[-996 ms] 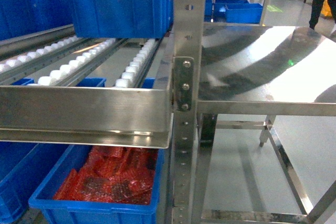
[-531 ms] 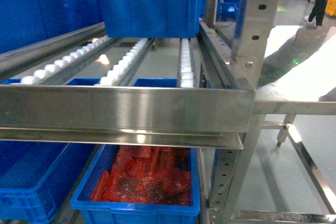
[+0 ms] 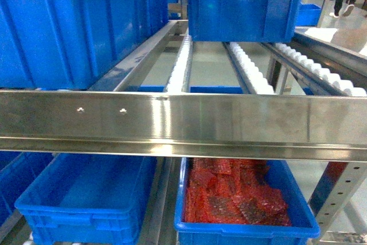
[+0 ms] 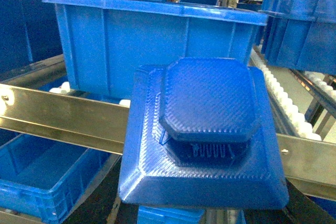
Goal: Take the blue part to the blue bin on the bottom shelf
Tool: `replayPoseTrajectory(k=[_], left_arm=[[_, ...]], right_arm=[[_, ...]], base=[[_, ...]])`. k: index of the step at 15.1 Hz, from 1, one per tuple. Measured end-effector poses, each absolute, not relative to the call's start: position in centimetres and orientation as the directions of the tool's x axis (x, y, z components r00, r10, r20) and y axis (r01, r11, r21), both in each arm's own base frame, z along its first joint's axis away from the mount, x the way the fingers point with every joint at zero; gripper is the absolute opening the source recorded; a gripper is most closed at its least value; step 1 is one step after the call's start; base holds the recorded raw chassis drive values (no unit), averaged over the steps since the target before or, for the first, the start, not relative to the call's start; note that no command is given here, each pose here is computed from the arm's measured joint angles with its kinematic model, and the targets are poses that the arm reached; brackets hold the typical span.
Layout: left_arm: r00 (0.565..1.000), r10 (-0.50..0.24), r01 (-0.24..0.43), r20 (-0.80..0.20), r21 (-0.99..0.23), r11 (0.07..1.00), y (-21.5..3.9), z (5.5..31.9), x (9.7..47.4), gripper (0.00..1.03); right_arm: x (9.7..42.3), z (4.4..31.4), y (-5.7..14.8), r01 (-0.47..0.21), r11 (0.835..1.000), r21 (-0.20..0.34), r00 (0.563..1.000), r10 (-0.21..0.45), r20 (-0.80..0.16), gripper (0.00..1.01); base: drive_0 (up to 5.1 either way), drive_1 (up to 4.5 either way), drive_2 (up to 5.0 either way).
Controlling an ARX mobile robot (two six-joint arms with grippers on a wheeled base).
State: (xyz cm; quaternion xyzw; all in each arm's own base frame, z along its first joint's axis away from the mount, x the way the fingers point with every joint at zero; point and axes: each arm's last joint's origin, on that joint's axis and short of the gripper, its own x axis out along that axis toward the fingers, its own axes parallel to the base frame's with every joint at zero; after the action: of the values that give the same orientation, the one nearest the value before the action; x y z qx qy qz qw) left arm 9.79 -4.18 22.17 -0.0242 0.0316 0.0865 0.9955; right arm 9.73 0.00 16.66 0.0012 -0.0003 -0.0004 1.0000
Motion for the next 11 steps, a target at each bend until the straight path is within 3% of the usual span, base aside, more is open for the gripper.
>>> replayPoseTrajectory(k=[11], left_arm=[[0.983, 0.173, -0.176, -0.067, -0.044, 0.983, -4.18, 22.16, 9.80, 0.43]], right_arm=[[9.73, 16.66, 0.00, -0.002, 1.000, 0.002, 1.000, 0.002, 0.001, 0.98]], base=[[-5.1, 2.39, 2.4]])
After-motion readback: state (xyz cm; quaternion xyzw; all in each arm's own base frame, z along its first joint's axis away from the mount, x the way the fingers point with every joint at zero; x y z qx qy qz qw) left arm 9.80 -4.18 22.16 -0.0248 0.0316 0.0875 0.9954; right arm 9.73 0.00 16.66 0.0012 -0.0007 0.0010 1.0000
